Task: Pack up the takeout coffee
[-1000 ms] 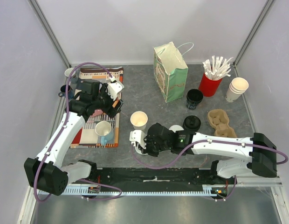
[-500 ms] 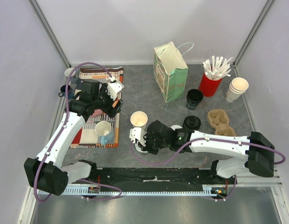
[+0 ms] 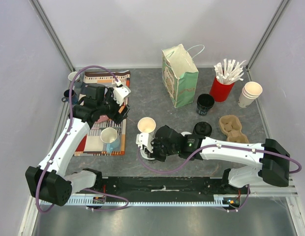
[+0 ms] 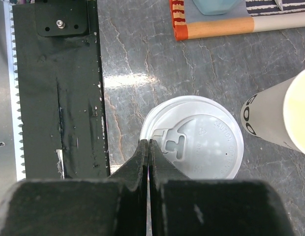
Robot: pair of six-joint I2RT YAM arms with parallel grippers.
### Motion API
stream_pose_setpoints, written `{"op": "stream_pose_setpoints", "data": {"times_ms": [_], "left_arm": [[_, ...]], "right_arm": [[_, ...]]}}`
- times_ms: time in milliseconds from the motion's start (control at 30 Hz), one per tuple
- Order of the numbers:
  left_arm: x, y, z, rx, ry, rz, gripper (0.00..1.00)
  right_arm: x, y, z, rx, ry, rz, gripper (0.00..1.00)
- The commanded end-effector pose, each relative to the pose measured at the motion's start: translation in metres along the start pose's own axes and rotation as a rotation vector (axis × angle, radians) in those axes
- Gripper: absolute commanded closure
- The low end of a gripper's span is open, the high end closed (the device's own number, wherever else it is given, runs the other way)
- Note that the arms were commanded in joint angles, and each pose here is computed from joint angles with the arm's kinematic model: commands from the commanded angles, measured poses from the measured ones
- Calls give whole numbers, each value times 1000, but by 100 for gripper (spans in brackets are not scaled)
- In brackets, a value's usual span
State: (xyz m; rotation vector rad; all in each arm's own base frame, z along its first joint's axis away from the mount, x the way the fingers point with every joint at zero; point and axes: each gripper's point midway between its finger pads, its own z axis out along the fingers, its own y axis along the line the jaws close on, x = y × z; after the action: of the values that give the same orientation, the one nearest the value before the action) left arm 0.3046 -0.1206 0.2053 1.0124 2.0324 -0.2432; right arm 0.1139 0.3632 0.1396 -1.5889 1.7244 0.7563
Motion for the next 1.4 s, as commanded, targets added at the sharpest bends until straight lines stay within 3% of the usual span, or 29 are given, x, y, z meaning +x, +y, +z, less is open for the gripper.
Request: {"op": "stream_pose_setpoints", "data": {"times_ms": [0,633,1367], "left_arm": [[-17,1,-7,3,-57,26,14],[-17,3,-7,1,-55,27,14],[-16,2,-5,8,-54,31,14]], "right_arm": [[-14,-6,1,2,-45,-6,100],[3,-5,6,-28,5,25,100],[-13,-7,-4,-28,-2,2,100]]}}
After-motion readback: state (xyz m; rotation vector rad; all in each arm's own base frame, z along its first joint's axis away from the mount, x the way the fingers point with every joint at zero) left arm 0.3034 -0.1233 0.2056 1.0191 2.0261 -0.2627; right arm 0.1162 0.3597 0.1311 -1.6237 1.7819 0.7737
